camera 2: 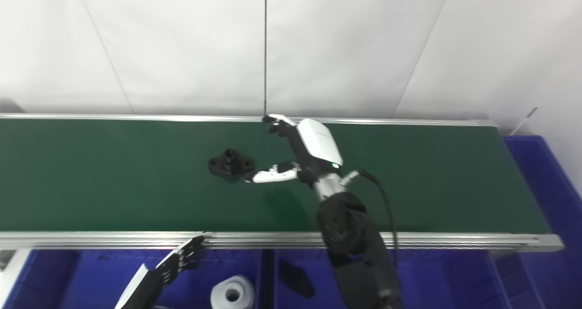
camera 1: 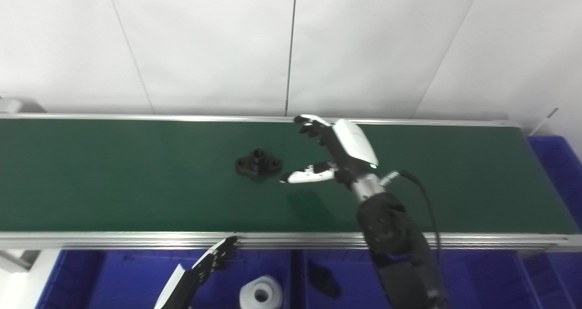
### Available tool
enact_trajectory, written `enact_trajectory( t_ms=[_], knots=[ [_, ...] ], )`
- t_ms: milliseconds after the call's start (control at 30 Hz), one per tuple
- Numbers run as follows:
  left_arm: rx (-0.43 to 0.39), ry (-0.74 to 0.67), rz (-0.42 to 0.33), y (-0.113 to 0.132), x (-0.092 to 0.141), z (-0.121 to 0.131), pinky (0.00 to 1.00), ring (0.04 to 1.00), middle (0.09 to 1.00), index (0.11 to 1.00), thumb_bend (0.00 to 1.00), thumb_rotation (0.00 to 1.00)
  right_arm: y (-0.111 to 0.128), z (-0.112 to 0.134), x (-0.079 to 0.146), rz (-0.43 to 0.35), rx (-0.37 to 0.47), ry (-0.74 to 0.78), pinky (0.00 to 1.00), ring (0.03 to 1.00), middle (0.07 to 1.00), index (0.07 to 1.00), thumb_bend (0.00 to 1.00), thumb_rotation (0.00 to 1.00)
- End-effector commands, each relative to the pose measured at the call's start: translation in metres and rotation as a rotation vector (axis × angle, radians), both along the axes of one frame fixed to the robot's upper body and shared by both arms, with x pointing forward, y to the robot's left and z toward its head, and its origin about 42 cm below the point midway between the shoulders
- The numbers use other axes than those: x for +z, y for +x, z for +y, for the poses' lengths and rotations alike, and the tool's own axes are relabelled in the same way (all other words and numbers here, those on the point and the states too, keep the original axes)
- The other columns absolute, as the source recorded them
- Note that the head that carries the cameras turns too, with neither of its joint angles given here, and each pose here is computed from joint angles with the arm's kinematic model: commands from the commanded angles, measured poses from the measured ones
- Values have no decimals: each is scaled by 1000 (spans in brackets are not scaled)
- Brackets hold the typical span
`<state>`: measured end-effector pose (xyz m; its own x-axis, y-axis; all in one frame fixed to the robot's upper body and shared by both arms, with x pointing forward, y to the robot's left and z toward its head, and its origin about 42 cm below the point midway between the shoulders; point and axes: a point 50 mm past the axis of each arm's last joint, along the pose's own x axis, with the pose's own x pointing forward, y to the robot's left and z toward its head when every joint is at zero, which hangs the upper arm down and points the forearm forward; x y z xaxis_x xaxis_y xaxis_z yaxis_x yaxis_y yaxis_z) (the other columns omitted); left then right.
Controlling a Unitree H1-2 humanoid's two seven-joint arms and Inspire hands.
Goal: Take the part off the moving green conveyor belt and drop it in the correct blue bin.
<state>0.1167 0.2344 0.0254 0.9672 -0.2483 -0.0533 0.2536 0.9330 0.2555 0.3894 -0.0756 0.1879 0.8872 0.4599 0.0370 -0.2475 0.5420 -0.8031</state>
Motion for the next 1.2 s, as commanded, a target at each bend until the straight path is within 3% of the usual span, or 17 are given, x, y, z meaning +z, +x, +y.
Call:
enact_trajectory(
  t_ms=[0,400,633,1167],
  knots=[
    [-10,18,-59,-3,8,4,803,856,894,901,731,305,9,6,18,-56,1,-9,672,744,761,806,818,284],
    [-51,4,-44,-32,17,1,824,872,897,896,764,276,34,23,6,-16,25,-133,696,788,806,812,828,245],
    [-67,28,-60,-44,21,-3,811,858,891,894,781,322,48,30,-2,14,24,-184,701,783,805,808,838,217],
    [-83,22,-88,-49,24,-8,824,874,900,885,779,354,69,34,-27,94,19,-257,663,769,790,808,818,138]
  ],
)
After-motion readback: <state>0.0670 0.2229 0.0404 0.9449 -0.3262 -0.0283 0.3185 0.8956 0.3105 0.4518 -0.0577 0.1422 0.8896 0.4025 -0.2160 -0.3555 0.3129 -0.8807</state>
